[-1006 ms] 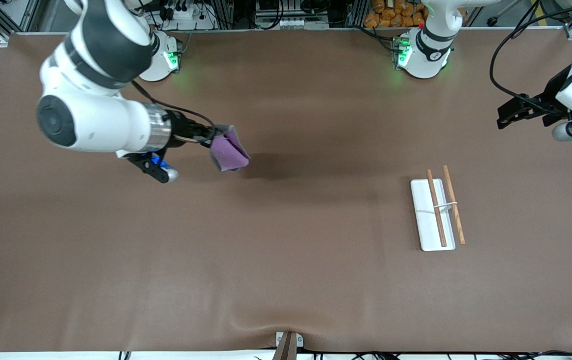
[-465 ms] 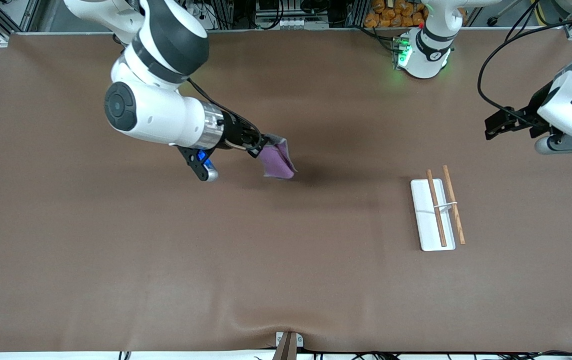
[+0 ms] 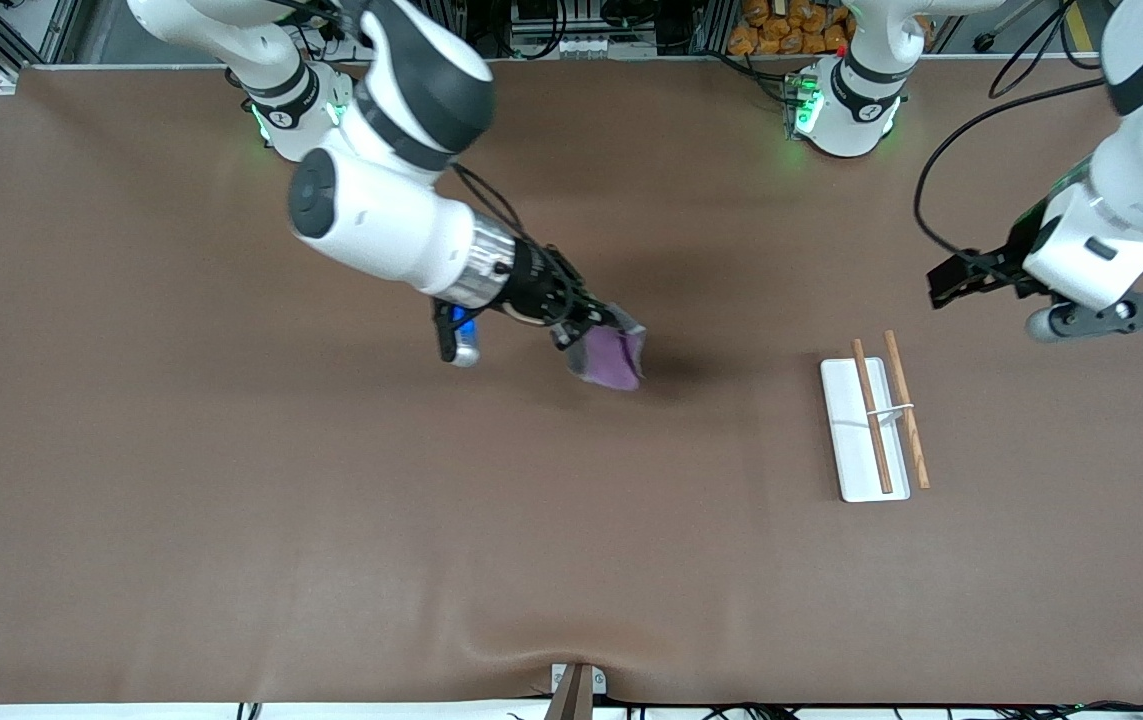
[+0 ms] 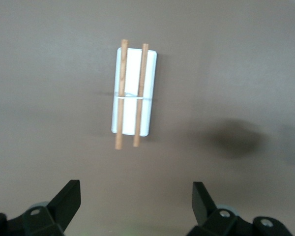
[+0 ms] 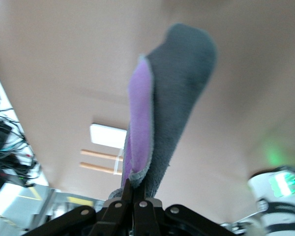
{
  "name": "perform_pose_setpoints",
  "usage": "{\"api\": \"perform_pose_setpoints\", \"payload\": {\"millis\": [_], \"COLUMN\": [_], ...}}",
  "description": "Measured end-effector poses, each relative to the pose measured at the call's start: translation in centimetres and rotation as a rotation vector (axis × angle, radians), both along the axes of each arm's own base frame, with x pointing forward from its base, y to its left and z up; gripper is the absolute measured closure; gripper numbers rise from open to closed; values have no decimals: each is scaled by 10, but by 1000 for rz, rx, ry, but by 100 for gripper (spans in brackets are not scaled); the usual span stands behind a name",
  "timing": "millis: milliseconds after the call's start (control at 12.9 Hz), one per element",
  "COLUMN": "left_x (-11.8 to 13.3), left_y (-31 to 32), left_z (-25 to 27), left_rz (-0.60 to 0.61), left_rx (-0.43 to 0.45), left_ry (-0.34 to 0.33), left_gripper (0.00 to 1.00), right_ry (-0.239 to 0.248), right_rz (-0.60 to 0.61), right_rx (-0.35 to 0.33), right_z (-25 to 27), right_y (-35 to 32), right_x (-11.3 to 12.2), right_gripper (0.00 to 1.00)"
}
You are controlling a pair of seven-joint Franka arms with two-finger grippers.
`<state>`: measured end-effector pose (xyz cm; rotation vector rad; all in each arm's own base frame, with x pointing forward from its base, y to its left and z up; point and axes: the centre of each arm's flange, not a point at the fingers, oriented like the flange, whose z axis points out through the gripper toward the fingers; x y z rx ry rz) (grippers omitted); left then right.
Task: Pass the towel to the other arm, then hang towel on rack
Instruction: 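Lift the towel with the right gripper and carry it toward the table middle, then hold the towel up with the right gripper while the left gripper reaches it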
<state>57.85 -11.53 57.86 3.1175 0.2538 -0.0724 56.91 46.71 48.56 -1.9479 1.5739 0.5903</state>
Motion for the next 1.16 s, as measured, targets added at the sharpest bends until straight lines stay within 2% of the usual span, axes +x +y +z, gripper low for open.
{"api": "perform_pose_setpoints", "payload": {"millis": [310,542,697,929,1161], "left_x": [31,59,75,91,98], "left_y": [-13,-18,-21,-39,-73], "left_z": [-18,-32,-45,-57,-70], "left_rz": [68,106,127,126,99], "left_rx": [-54,-160,-210,-257,-287], "left_ry": [-48,-106,-147,-203,-193], "left_gripper": [0,0,0,0,0], "right_ry": [10,31,45,22,9], "right_rz": [-160,-251,-284,-302,-307], "right_rx": [113,195,219,242,248], "right_z": [-7,-7,-6,-15,-24], "right_y": [13,12,16,41,58], "right_x": [18,28,32,23,14], "right_gripper": [98,98,98,98,98]}}
